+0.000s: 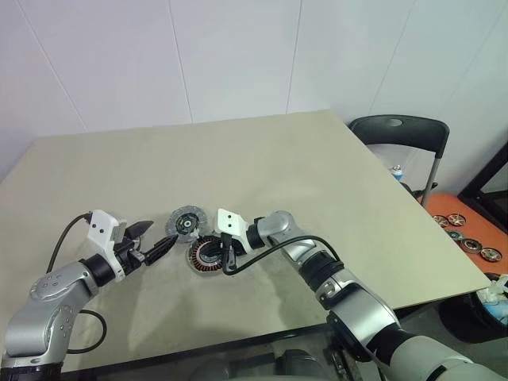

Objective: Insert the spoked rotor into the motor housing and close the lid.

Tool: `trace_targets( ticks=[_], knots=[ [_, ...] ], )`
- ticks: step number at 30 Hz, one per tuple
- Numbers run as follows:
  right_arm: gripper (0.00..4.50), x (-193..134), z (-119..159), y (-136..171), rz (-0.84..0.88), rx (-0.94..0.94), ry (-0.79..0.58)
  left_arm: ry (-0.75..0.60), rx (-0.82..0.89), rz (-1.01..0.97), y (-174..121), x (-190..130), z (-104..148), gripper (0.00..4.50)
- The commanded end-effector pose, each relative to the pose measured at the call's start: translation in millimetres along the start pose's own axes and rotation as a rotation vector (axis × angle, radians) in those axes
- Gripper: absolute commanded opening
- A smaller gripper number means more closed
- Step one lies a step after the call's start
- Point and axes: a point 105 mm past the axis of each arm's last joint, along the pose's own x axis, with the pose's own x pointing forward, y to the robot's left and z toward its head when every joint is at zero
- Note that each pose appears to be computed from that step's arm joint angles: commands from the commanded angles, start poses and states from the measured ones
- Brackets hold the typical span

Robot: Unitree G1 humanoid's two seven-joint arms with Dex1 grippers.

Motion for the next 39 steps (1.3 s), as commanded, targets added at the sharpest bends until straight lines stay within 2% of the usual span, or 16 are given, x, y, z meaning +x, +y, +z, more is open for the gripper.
trace_targets(
  ticks=[1,4,8,13,17,25,28,36,39],
  knots=[
    [0.04,-2.6,20.3,-14.3,-0.066,0.025,-0.077,-0.039,0.026,0.006,1.5,-0.6,10.4,4.32],
    [0.04,-9.8,46.9,-33.7,-0.136,0.130,-0.194,-0.042,0.029,0.006,2.3,-0.3,12.0,4.32],
    [0.04,-14.6,52.9,-35.1,-0.107,0.128,-0.197,-0.044,0.032,0.005,3.1,0.1,13.5,4.32],
    [0.04,-12.1,37.0,-25.8,-0.067,0.112,-0.138,-0.045,0.035,0.006,3.3,-0.5,13.5,4.32],
    [0.04,-8.2,13.0,-12.8,-0.025,0.077,-0.053,-0.045,0.036,0.010,4.1,-2.0,14.2,4.32],
    [0.04,-10.8,-8.6,-16.9,-0.069,0.068,0.017,-0.045,0.046,0.049,14.2,-10.5,19.0,4.32],
    [0.04,-9.7,-4.7,-16.2,-0.061,0.063,0.003,-0.036,0.053,0.069,18.9,-16.2,19.5,4.32],
    [0.04,-17.4,54.9,-19.3,0.003,0.083,-0.182,0.005,0.021,0.123,28.4,-51.5,14.5,4.32],
    [0.04,-23.0,66.5,-16.3,0.041,0.069,-0.203,0.027,0.029,0.158,31.0,-61.9,8.5,4.32]
  ],
)
